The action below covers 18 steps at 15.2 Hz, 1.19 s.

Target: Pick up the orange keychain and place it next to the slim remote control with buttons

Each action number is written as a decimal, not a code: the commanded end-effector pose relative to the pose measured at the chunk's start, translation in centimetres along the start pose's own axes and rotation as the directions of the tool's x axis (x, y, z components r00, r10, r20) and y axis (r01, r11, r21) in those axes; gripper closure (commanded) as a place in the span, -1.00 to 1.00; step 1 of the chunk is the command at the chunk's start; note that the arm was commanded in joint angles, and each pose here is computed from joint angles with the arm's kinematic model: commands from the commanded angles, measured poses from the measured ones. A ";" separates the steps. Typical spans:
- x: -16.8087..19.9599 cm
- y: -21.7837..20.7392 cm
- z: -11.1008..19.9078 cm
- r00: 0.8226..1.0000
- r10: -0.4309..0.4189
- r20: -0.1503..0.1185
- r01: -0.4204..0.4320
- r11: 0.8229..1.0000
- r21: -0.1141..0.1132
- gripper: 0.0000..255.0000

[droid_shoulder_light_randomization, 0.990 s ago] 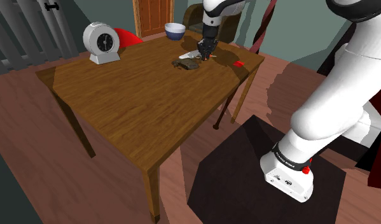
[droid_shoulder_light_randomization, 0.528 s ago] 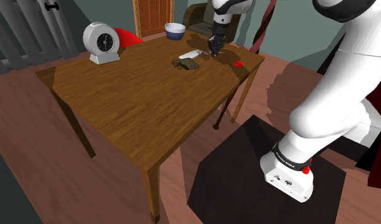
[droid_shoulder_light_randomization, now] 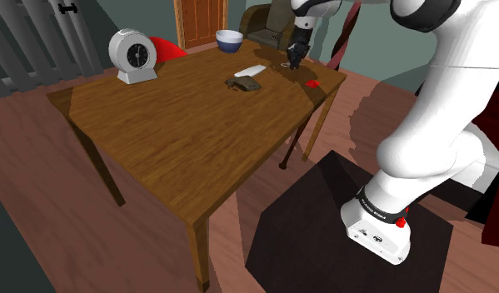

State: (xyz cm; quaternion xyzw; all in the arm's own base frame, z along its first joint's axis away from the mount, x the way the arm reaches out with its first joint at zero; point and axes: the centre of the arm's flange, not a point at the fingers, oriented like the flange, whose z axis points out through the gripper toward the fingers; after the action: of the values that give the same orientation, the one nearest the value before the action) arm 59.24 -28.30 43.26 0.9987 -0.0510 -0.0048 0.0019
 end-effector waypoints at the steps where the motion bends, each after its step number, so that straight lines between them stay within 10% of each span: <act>1: 0.0 0.6 0.9 1.000 -0.002 0.000 0.002 1.000 0.000 1.00; 18: 0.0 0.5 7.2 1.000 -0.002 0.000 0.002 1.000 0.000 1.00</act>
State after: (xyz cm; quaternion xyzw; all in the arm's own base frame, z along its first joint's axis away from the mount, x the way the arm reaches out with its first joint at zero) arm 59.15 -28.87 36.08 0.9987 -0.0502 -0.0047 0.0019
